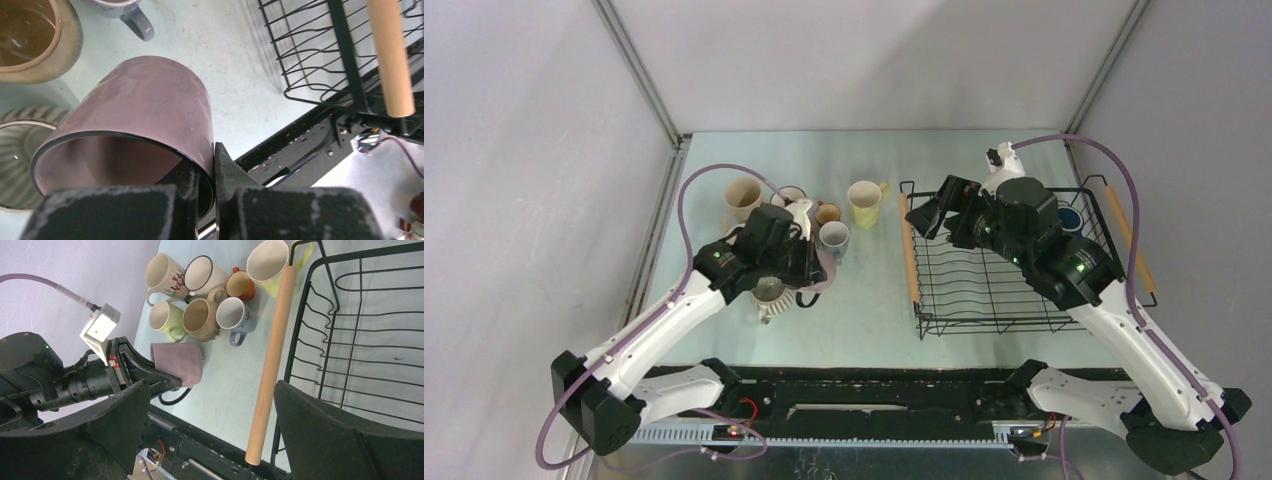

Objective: Unload the cups from the dish rack
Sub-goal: Place the cup at the center of the board.

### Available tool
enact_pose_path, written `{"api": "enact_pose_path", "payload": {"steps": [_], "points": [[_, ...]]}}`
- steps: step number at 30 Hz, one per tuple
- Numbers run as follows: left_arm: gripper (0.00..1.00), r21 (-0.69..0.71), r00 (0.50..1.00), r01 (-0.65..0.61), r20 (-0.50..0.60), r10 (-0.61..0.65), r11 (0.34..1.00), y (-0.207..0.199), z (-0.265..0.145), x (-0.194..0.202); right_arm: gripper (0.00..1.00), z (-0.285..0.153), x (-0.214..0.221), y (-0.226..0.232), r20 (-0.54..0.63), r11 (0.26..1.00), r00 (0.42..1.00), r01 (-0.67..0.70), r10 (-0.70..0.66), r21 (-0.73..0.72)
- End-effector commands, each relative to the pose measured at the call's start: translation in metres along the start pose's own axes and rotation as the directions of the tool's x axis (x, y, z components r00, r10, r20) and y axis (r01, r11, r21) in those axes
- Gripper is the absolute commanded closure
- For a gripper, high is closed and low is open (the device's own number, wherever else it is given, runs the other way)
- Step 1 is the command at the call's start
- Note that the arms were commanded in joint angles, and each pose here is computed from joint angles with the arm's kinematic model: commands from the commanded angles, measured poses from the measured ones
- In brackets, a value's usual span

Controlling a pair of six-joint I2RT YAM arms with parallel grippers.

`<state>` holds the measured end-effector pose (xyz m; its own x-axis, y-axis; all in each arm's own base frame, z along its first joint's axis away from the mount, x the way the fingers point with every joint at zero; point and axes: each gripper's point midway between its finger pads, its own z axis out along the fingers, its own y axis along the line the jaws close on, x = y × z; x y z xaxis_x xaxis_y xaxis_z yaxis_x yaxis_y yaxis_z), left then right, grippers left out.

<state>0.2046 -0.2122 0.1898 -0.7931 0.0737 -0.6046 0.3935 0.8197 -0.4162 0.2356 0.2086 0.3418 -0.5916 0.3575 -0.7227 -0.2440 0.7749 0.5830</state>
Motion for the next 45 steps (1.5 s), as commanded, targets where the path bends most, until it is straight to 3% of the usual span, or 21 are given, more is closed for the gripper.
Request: {"api": "enact_pose_path", "payload": {"steps": [1,12,33,45], "points": [[1.0,-0.041,0.996,-0.079,0.031,0.081,0.996,0.002,0.009,-0.009,0.0,-0.005,-0.007,0.001,0.027,0.999,0.999,0.032,-0.032,0.007],[1.0,-0.191,0.987,-0.148,-0.088,0.133,0.97,0.023,0.044,0.008,0.0,-0.007,-0.01,-0.006,0.043,0.998,0.998,0.049,-0.051,0.037],[1.0,-0.3,0.956,-0.228,-0.247,0.156,0.926,0.041,0.094,0.034,0.0,-0.005,-0.008,-0.013,0.034,0.995,0.997,0.071,-0.073,0.072],[0.72,-0.308,0.952,-0.23,-0.27,0.146,0.923,0.045,0.1,0.042,0.0,-0.003,-0.006,-0.014,0.027,0.994,0.997,0.073,-0.075,0.077]]}}
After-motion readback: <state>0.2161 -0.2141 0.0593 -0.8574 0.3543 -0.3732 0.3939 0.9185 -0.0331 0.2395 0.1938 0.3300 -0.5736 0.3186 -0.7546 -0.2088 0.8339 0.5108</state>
